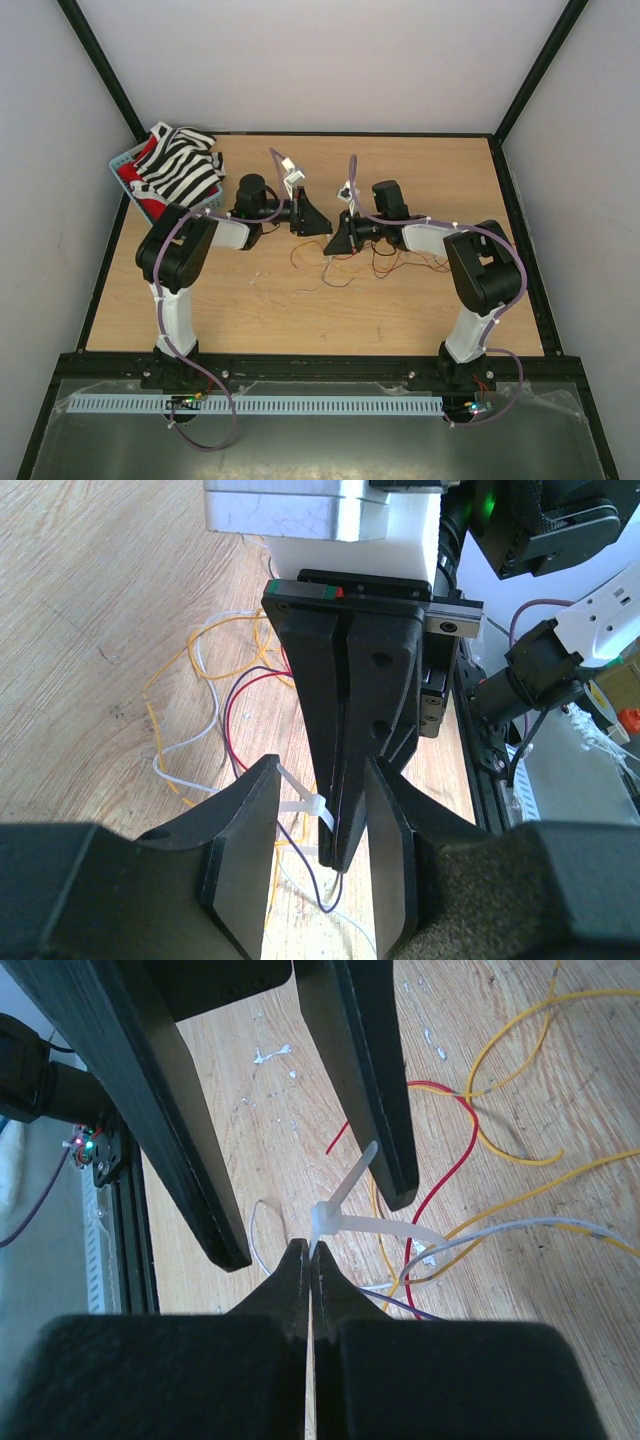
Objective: Zip-tie the wires
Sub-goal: Tie the cable at the center of the board.
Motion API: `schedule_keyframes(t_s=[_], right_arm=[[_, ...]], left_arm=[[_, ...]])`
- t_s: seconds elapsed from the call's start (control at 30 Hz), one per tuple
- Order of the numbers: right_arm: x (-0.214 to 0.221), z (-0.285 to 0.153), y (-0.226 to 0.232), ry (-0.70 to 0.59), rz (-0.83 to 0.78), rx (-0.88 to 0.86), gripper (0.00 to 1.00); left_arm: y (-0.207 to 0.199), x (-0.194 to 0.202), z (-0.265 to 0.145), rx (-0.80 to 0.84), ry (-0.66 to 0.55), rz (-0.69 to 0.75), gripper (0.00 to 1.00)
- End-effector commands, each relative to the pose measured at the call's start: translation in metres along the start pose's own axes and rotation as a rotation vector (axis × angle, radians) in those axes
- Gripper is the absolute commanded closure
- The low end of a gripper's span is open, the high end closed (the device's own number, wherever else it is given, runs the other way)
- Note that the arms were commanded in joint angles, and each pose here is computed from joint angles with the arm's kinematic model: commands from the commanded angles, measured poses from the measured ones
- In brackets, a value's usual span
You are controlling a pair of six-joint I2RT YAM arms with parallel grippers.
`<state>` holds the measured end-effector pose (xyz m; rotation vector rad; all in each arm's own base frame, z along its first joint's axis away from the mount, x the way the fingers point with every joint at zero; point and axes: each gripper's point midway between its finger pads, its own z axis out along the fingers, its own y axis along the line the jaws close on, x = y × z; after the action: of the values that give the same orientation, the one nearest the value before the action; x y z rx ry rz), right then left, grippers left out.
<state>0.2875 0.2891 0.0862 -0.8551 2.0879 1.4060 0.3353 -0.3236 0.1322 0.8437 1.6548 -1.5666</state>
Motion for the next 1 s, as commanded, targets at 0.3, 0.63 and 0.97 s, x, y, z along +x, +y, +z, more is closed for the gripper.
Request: schedule_keyframes(t_s=[0.3, 0.63, 0.97], right_arm=[[-0.018, -0.010, 0.008, -0.066, -0.060, 0.040, 1.00], [-0.017, -0.020, 0.015, -0.077, -0.067, -0.007, 1.00], [-0.011, -0.024, 0.041, -0.052, -0.086, -0.172, 1.00]], left_arm=[[0.005, 0.004, -0.010, -0.004, -0.011, 0.034, 0.56], [0.008, -0.002, -0.028, -0.033, -0.047, 0.071, 0.54], [0.001, 0.002, -0.026, -0.066, -0.101, 0.308, 0.48]])
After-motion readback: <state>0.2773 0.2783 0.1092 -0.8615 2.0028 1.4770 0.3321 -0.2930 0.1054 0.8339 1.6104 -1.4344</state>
